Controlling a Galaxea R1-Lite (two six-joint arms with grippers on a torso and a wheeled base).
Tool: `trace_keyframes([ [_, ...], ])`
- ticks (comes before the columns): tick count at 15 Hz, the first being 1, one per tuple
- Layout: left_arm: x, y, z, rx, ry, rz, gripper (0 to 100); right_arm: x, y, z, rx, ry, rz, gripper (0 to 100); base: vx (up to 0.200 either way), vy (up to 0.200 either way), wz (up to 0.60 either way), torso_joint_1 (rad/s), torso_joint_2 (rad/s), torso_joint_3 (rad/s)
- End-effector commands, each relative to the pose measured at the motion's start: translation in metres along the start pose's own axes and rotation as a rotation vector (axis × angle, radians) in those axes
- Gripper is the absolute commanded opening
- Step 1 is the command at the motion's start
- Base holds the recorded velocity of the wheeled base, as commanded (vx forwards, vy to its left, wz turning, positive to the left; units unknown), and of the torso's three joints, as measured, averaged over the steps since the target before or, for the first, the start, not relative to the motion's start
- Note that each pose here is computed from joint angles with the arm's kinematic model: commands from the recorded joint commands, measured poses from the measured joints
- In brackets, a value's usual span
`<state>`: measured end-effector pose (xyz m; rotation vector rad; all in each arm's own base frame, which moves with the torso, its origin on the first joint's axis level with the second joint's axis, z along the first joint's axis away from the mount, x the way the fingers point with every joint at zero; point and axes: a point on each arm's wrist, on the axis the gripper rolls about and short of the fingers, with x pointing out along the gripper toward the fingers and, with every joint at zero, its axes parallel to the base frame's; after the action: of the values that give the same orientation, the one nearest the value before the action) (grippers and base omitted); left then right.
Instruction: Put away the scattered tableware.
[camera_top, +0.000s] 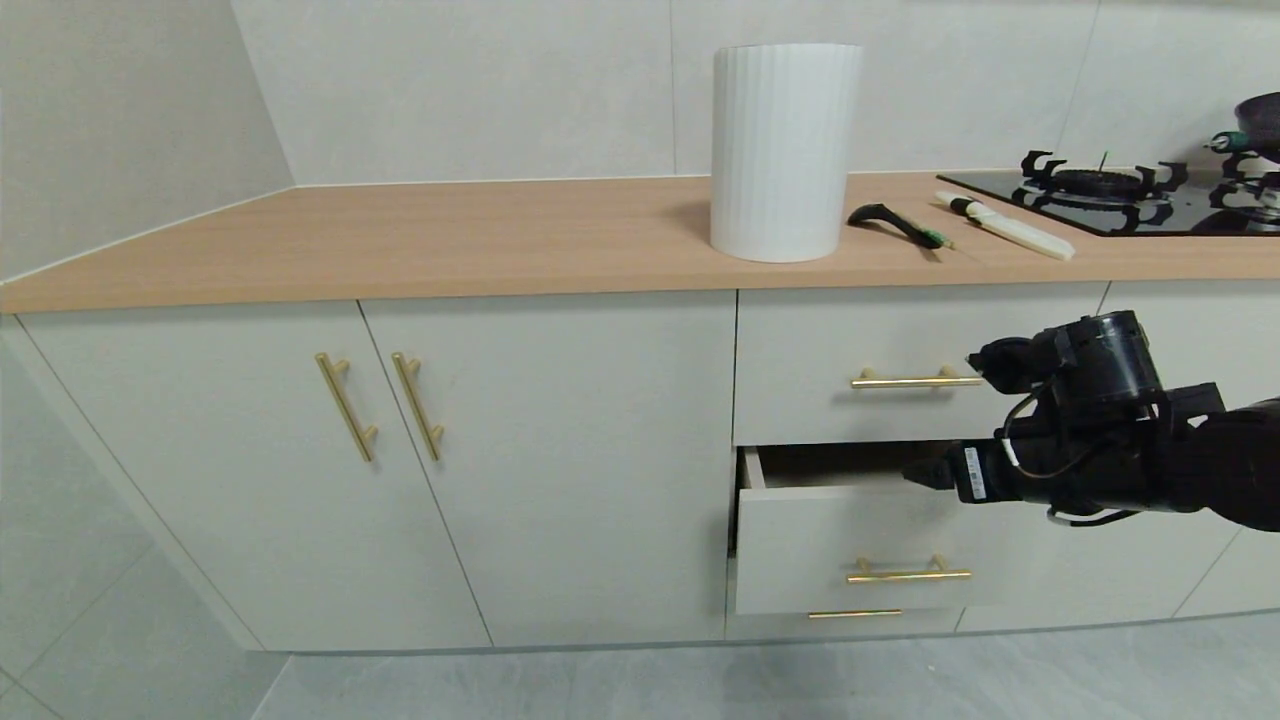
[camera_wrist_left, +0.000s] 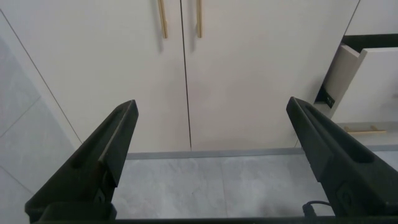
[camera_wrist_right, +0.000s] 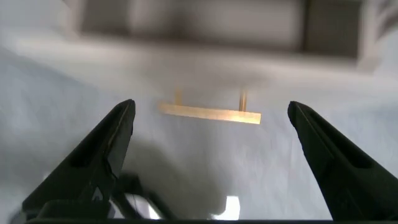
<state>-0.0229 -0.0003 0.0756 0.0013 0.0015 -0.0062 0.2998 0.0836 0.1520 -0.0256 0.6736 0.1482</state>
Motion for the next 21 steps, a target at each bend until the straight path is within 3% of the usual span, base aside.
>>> trace_keyframes([
  [1,0.000,0.000,0.000,0.000,0.002,0.000,100,0.007,0.000,0.003,-0.003,0.003,0.012,100,0.000,0.000,0.00,0.000,0.00,0.000],
  [3,0.000,0.000,0.000,0.000,0.002,0.000,100,0.034,-0.001,-0.002,0.005,0.025,-0.004,100,0.000,0.000,0.00,0.000,0.00,0.000],
  [7,0.000,0.000,0.000,0.000,0.000,0.000,100,0.062,-0.001,-0.010,0.014,-0.053,-0.002,100,0.000,0.000,0.00,0.000,0.00,0.000],
  [11,0.000,0.000,0.000,0.000,0.002,0.000,100,0.085,0.000,-0.019,0.017,-0.067,-0.039,100,0.000,0.000,0.00,0.000,0.00,0.000],
  [21,0.000,0.000,0.000,0.000,0.000,0.000,100,0.102,0.001,-0.026,0.010,-0.069,-0.057,100,0.000,0.000,0.00,0.000,0.00,0.000],
])
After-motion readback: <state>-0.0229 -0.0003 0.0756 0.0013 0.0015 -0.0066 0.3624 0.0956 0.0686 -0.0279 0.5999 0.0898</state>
